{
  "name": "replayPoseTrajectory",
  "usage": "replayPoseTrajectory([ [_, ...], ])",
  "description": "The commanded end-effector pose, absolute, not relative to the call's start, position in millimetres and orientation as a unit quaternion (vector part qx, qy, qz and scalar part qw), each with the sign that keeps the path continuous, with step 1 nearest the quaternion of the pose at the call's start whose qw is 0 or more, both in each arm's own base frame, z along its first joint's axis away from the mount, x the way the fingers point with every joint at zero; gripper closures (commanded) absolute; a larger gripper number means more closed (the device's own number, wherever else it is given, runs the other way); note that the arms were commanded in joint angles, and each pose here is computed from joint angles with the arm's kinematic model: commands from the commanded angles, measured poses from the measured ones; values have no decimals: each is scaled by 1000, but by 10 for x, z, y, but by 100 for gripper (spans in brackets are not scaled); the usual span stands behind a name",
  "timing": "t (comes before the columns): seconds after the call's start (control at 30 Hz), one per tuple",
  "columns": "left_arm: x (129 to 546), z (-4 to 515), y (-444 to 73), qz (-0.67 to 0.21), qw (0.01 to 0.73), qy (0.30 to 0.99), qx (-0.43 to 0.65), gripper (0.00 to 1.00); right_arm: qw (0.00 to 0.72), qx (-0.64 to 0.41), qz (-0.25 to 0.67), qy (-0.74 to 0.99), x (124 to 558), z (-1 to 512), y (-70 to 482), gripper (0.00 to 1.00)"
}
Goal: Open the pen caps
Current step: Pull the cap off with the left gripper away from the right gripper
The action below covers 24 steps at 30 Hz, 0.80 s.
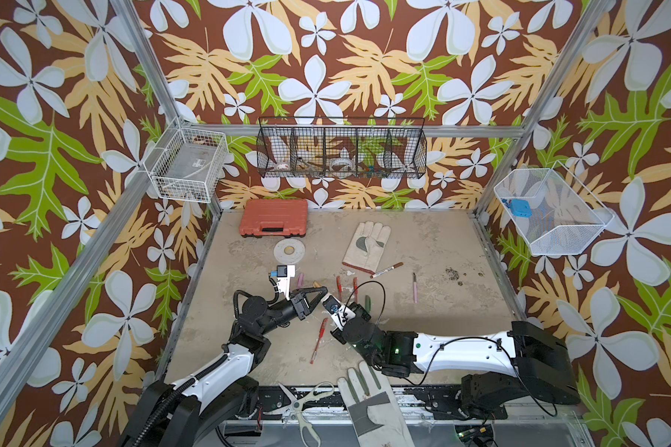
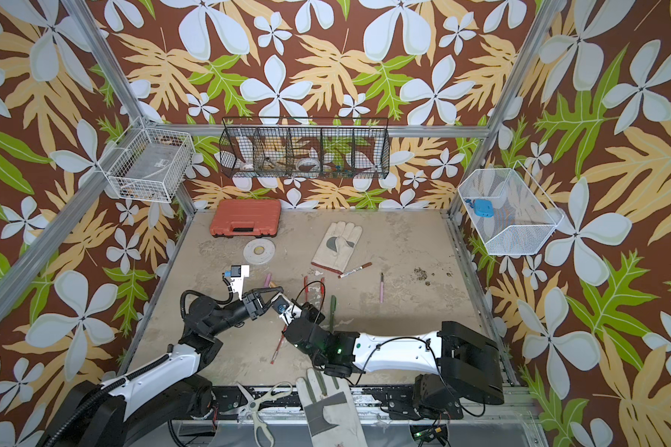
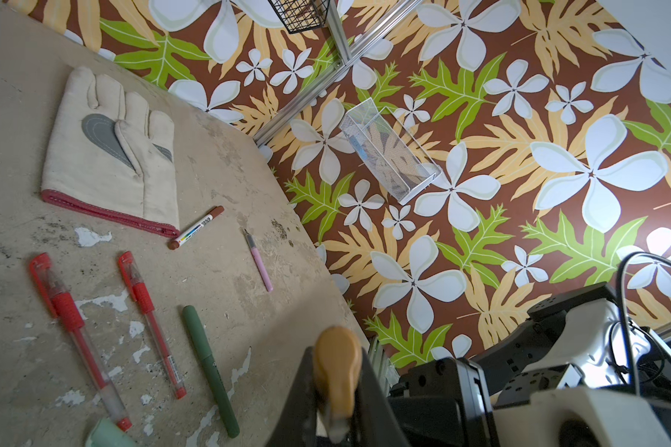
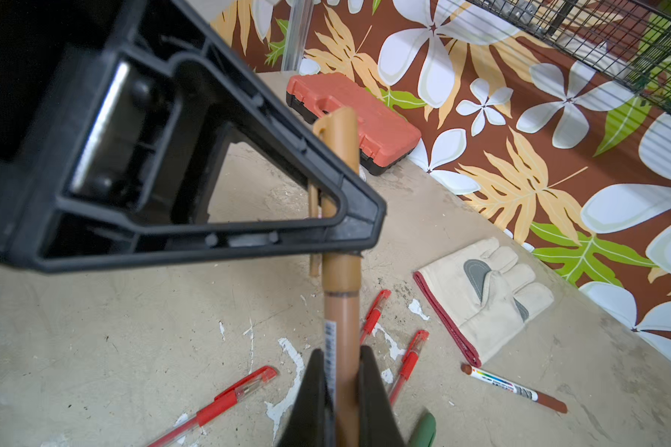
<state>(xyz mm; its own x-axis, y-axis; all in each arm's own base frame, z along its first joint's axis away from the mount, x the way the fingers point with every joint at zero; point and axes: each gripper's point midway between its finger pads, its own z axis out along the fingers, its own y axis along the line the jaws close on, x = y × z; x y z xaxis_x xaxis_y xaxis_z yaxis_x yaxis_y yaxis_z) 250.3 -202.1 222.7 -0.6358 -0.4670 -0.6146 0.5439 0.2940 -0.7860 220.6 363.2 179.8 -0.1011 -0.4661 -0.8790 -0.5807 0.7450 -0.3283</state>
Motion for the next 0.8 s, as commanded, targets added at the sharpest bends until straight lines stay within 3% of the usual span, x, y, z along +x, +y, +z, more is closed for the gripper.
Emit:
replayPoseTrajectory([
  [0.0,2791,2557,-1700,-550,541,635,-24,100,504,-406,22,762,2113,1434,3436,100],
  [0.57,2825,2574,-1637,-570,543,616,-28,100,376,-415,313,767,1937,1412,3537,100],
  [0.77,2818,2577,-1650,-559,548,622,-14,100,365,-410,346,761,1924,1450,3532,100],
])
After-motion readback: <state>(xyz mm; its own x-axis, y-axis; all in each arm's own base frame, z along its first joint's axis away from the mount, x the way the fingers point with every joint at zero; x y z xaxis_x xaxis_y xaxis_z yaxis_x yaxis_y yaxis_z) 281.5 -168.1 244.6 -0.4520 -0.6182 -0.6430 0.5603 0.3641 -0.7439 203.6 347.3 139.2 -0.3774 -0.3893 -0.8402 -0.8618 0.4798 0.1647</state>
